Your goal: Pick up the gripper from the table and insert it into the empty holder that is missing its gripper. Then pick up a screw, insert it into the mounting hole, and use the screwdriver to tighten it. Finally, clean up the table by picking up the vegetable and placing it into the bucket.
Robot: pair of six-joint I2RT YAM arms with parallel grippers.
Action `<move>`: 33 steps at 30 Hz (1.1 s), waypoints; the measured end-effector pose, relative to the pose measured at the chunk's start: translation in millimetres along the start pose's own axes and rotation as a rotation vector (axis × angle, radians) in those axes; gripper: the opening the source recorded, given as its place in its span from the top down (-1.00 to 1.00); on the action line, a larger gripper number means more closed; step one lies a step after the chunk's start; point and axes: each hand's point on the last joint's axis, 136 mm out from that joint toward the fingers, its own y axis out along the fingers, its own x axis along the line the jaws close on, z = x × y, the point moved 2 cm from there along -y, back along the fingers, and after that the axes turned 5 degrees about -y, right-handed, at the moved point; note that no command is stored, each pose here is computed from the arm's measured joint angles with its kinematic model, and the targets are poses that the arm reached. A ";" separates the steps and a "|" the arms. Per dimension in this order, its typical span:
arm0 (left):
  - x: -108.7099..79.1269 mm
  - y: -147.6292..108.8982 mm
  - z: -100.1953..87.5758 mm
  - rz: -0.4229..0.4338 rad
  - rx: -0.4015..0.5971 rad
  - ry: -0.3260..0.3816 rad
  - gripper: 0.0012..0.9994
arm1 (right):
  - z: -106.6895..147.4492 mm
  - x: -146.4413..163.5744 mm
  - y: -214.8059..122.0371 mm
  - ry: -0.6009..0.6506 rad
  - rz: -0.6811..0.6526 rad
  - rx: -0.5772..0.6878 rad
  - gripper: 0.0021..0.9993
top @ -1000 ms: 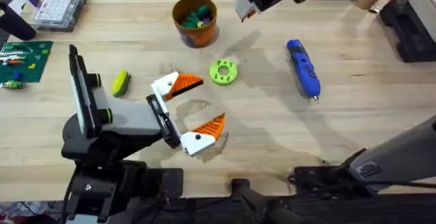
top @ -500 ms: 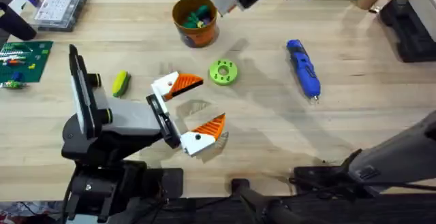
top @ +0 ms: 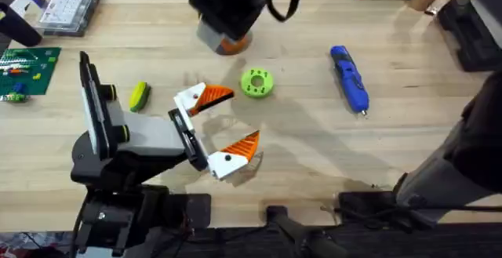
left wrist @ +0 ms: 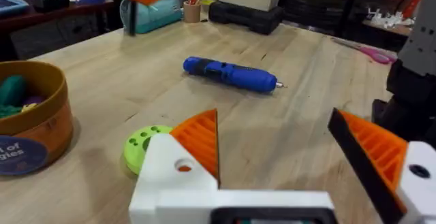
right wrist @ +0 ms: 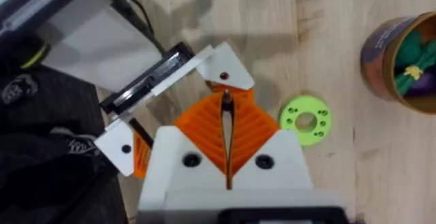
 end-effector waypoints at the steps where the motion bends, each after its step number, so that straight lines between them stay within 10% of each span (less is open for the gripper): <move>1: 0.0 0.0 0.0 0.000 0.000 0.000 -0.98 | 0.8 4.9 0.9 -0.015 -0.010 0.008 0.99; 33: 0.1 0.0 0.0 0.000 0.000 0.000 -0.98 | -3.7 66.2 1.9 -0.372 -0.142 -0.012 0.99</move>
